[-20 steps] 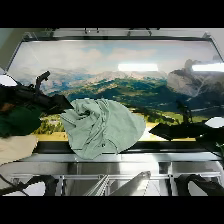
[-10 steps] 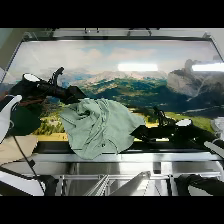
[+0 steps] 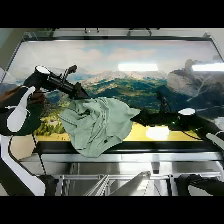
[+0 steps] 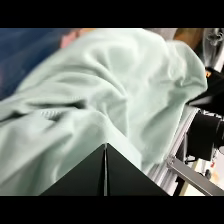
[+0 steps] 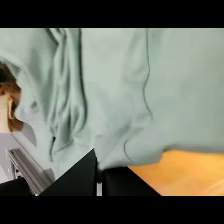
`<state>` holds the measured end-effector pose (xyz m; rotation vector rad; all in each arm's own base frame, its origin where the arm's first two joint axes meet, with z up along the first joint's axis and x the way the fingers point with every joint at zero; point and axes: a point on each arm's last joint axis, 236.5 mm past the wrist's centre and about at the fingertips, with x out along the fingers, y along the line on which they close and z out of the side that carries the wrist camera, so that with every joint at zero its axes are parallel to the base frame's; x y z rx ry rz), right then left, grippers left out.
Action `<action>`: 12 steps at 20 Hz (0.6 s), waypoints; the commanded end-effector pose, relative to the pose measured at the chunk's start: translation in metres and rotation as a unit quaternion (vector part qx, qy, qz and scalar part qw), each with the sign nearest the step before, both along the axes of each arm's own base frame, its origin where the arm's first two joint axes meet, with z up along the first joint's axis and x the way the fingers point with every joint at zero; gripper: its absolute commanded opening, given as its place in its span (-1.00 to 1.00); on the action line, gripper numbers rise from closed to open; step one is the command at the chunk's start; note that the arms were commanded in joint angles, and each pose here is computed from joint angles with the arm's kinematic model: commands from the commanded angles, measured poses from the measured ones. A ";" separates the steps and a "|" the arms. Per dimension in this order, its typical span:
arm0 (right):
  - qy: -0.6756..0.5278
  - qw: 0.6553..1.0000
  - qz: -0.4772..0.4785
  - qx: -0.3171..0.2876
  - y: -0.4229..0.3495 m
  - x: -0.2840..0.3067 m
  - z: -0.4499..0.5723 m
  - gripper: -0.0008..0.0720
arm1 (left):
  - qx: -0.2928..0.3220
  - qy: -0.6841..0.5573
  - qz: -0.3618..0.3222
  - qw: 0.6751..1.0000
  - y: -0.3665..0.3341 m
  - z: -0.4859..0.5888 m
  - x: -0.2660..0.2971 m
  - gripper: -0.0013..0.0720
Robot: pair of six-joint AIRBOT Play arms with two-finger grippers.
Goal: Fold the shirts.
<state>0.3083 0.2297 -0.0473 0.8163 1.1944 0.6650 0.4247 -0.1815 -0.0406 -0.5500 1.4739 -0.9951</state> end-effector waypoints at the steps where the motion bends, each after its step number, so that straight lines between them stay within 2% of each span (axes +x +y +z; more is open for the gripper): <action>1: -0.014 1.000 0.000 -0.015 -0.019 0.005 0.020 -0.92 | 0.006 -0.002 -0.020 1.000 0.023 0.029 -0.010 -0.93; 2: -0.006 1.000 0.005 -0.030 -0.023 0.000 0.016 -0.92 | 0.018 0.011 -0.025 0.999 0.035 0.030 -0.018 -0.83; 3: -0.002 0.999 0.011 -0.042 -0.025 -0.003 0.010 -0.92 | 0.036 0.030 -0.020 0.999 0.047 0.027 -0.026 -0.24; 4: -0.002 0.999 0.016 -0.049 -0.027 -0.005 0.007 -0.92 | 0.051 0.046 -0.005 0.998 0.058 0.022 -0.030 -0.04; 8: -0.003 0.999 0.015 -0.051 -0.028 -0.004 0.007 -0.92 | 0.059 0.083 0.049 0.994 0.068 -0.013 -0.043 -0.04; 12: -0.003 0.999 0.015 -0.051 -0.028 -0.004 0.007 -0.92 | 0.063 0.051 0.124 0.989 0.054 -0.040 -0.014 -0.04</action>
